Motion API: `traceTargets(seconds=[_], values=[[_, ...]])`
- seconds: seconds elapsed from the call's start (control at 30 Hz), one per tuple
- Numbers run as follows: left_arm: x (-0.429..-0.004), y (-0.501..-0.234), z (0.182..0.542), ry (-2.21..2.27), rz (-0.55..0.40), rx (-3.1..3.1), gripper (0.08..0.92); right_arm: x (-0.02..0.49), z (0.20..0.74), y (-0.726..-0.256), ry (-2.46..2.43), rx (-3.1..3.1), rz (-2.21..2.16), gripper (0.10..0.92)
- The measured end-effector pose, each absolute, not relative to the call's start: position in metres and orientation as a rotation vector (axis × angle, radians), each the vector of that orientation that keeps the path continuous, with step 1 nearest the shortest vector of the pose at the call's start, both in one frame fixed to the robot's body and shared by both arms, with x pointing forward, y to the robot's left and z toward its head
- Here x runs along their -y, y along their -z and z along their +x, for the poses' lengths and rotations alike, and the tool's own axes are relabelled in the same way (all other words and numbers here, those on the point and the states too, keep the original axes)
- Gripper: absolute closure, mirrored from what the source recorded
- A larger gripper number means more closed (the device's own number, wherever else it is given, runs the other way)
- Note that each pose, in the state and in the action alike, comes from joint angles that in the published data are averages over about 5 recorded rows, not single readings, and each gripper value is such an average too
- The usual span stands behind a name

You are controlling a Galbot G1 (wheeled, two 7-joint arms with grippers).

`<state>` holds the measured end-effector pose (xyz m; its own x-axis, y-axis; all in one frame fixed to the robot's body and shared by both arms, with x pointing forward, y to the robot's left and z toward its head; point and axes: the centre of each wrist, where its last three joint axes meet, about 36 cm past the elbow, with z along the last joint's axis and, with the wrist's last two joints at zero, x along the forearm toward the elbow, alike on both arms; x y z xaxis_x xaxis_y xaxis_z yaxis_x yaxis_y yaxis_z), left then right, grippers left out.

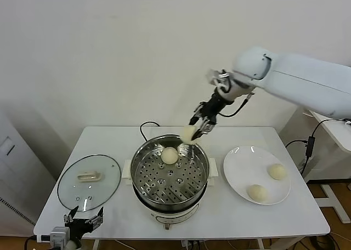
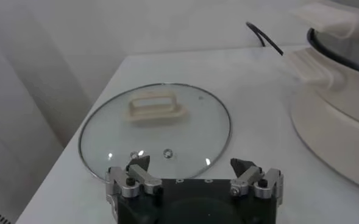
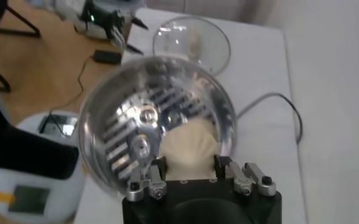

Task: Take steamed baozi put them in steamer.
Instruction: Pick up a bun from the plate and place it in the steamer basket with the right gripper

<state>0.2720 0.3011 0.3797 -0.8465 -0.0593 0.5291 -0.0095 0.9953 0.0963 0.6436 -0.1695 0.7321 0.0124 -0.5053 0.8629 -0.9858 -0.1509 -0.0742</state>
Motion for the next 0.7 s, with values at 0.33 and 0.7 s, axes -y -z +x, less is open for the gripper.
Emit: traceTargets(seconds=[0.33,0.7], values=[[-0.298,-0.379,0.274,0.118,0.05,2.577,0.177,0.122,0.626,-0.683,-1.041,1.542,1.662,0.522],[-0.299,-0.377,0.276,0.116,0.057,2.572,0.177,0.083,0.615,-0.635,-1.043,1.567,1.599,0.522]])
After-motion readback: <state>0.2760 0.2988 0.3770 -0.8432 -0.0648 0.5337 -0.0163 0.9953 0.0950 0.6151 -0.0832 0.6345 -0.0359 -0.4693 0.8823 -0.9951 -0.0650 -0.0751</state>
